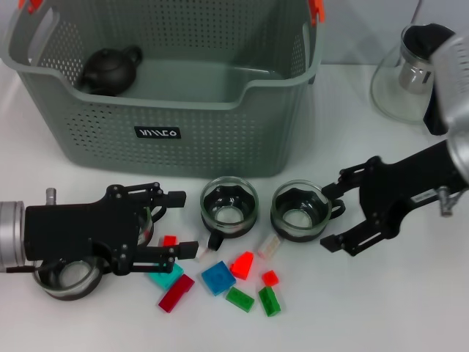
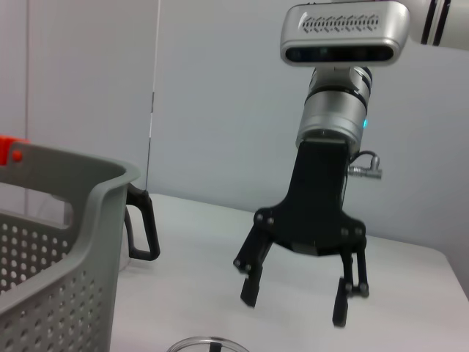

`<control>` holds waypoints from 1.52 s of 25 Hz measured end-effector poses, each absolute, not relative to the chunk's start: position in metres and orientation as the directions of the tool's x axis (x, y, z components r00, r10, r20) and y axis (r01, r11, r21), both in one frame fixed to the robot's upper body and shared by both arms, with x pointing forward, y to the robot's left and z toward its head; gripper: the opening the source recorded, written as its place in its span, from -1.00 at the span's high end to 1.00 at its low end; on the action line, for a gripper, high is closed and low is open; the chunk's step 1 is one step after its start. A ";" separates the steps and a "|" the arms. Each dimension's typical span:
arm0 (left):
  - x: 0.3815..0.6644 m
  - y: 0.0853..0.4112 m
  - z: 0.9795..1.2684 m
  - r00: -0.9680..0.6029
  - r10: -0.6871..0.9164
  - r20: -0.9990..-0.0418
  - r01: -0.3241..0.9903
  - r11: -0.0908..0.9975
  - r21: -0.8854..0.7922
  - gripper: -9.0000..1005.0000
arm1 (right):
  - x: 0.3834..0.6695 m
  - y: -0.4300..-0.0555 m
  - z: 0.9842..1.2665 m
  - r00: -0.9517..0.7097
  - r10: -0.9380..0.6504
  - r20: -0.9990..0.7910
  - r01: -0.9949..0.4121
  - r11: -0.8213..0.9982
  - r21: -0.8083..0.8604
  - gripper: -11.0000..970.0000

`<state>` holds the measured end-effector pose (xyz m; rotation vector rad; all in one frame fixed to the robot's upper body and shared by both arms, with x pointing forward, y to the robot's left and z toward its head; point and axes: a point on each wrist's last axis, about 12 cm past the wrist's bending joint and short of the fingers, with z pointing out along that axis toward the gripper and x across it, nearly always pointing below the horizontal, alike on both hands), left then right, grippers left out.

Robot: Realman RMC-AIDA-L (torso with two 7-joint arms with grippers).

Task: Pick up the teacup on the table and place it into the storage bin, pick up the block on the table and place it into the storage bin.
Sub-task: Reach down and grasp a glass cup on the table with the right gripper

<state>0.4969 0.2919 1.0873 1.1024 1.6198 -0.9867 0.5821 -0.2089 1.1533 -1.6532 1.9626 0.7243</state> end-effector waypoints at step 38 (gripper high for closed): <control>0.492 0.291 1.079 -0.197 0.205 -0.959 0.948 0.291 -0.133 -0.60 | 0.596 -0.113 1.118 0.090 -0.953 -0.289 -0.992 -0.062 -0.105 -0.85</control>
